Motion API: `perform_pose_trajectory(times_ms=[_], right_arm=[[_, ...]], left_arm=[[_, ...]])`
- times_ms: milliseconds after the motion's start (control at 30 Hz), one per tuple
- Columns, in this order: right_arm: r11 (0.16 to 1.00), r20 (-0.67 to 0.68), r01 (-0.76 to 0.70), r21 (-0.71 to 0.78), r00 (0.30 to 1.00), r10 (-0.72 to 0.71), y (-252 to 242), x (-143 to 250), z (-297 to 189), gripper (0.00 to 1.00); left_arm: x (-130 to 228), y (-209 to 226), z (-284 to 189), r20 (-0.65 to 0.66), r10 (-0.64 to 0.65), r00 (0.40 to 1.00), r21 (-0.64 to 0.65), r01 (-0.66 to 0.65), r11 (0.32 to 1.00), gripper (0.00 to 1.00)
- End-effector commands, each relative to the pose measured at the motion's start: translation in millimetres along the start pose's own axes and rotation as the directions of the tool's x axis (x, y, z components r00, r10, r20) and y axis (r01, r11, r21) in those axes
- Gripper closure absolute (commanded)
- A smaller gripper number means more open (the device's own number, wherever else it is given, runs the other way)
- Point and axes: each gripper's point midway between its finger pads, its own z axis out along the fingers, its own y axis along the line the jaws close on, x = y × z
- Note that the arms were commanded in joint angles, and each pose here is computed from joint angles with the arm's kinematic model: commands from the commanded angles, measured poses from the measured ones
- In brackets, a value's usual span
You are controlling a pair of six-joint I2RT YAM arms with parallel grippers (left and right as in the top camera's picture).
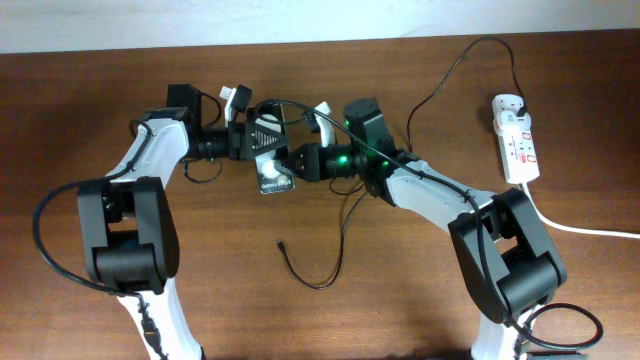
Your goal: Plug charger to phone and switch on socket
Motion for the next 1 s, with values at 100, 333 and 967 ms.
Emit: perform_pose_trajectory(times_ms=[100, 333, 967], right_arm=[[0.993, 0.031, 0.095, -0.075, 0.995, -0.093, 25, -12, 2, 0.96], [0.968, 0.160, 0.163, -0.189, 0.978, -0.133, 61, -47, -11, 0.96], [0.900, 0.226, 0.313, -0.304, 0.941, -0.251, 87, -66, -51, 0.96]], left_arm=[[-32, -86, -23, 0.090, 0.248, 0.964, 0.079, -0.255, 0.964, 0.31], [-35, -139, -31, 0.103, 0.377, 0.921, 0.062, -0.384, 0.921, 0.29], [-36, -169, -34, 0.110, 0.486, 0.867, 0.047, -0.493, 0.869, 0.21]])
